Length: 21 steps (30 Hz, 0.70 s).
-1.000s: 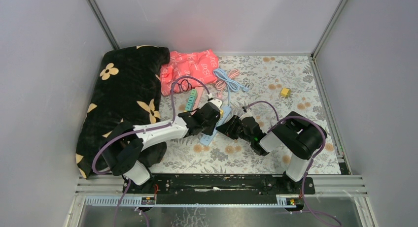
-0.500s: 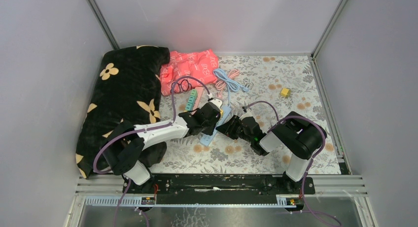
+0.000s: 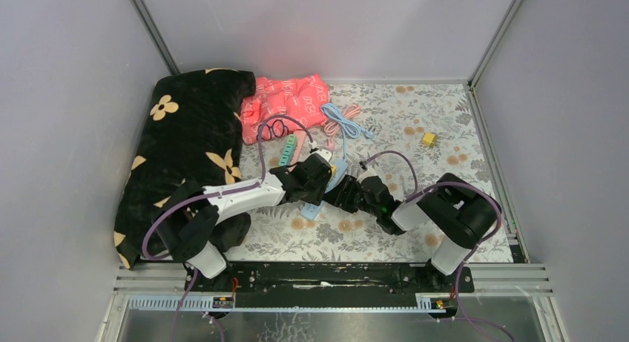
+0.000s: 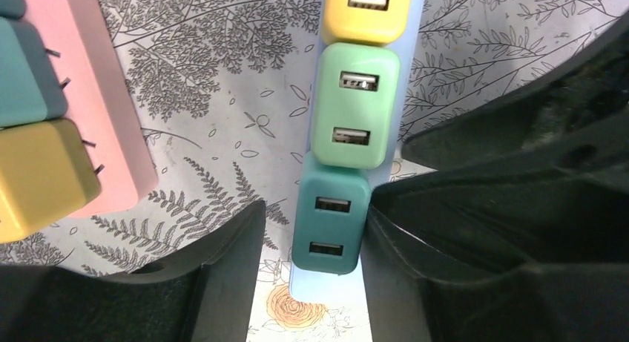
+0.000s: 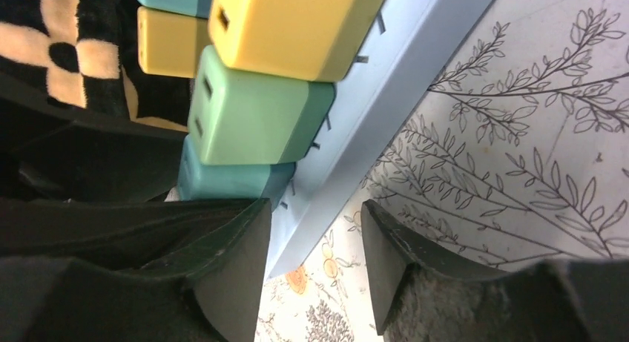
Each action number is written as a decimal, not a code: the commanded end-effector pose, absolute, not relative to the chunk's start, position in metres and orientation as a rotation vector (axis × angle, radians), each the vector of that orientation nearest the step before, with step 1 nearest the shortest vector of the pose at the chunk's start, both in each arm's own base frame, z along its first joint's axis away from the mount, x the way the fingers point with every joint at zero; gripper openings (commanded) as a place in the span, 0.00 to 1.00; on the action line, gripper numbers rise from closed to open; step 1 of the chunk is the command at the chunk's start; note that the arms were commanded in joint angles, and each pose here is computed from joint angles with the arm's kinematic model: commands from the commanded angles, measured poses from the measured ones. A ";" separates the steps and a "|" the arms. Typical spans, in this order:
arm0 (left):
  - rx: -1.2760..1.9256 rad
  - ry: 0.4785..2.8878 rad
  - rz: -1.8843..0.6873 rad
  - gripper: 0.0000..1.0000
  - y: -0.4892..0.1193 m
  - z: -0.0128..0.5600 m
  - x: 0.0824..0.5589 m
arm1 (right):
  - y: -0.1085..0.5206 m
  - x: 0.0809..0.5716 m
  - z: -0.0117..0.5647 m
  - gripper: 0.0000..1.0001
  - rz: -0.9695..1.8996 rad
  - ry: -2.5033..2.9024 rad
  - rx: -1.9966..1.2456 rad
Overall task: Insert the plug
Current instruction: Insert the plug into the socket, then adjust the plug at the center of the board.
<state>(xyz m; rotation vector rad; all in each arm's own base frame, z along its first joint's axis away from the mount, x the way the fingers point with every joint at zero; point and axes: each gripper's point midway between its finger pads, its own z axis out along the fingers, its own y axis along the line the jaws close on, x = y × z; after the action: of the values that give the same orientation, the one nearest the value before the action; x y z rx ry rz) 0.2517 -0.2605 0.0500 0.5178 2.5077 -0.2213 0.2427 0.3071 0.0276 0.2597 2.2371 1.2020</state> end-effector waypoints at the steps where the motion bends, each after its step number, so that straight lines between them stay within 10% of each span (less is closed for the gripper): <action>1: 0.434 2.469 -0.183 0.57 -0.252 0.077 0.262 | 0.304 0.244 0.051 0.57 1.178 2.178 0.195; 21: 0.231 2.240 -0.321 0.92 -0.198 0.200 0.233 | 0.196 0.242 0.109 0.99 0.567 2.184 0.251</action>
<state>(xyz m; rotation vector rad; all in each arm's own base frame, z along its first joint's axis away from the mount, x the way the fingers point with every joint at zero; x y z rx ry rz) 0.2355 -0.2168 0.1805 0.3066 2.2712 -0.3368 0.2347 0.2318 0.0869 0.2003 2.1949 0.8055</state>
